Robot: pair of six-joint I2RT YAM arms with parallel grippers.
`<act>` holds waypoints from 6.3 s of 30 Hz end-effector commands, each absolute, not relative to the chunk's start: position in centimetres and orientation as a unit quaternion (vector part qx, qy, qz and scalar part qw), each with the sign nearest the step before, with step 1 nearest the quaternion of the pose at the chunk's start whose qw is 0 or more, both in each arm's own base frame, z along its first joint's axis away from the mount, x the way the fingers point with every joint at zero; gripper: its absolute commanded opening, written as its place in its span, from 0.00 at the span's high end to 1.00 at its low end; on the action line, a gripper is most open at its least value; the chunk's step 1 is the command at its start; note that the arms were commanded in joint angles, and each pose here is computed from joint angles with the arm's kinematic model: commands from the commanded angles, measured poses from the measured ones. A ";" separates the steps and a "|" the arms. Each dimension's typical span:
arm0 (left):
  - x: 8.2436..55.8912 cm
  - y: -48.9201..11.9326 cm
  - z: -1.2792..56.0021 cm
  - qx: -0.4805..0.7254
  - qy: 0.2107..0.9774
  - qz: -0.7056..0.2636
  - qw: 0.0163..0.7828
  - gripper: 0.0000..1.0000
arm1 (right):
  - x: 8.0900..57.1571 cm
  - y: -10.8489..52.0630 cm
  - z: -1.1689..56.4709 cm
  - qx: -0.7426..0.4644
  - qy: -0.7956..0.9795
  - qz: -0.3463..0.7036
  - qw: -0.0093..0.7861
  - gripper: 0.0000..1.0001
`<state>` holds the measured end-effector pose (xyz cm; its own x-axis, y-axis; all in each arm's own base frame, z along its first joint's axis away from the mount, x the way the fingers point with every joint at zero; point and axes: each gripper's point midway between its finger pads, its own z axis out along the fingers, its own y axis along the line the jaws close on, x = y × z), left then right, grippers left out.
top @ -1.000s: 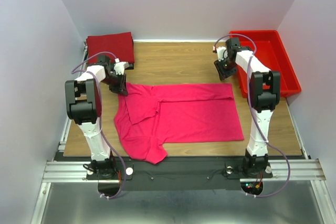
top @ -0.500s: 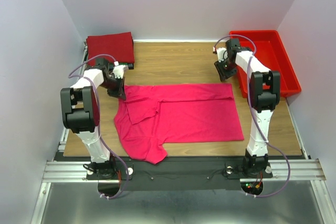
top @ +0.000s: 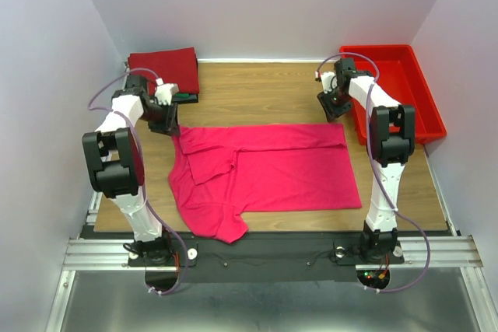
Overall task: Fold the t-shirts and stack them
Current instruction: Fold the tshirt
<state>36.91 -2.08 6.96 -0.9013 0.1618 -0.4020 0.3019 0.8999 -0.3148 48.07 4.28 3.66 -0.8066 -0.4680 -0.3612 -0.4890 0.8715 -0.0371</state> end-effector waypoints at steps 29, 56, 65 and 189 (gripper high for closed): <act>42.1 0.3 3.1 0.087 0.964 -0.157 0.198 0.95 | 47.6 5.0 9.1 -0.298 0.932 0.035 0.203 0.39; 44.6 2.7 4.4 0.102 0.965 -0.112 0.215 1.00 | 46.4 5.7 4.3 -0.317 0.938 0.047 0.136 0.65; 48.0 3.7 5.5 0.102 0.961 -0.095 0.238 1.00 | 49.9 4.3 4.5 -0.300 0.939 -0.011 0.166 0.99; 35.2 -3.4 12.2 0.565 0.784 -0.130 0.223 1.00 | 37.0 4.4 9.0 -0.505 0.847 -0.064 0.151 0.99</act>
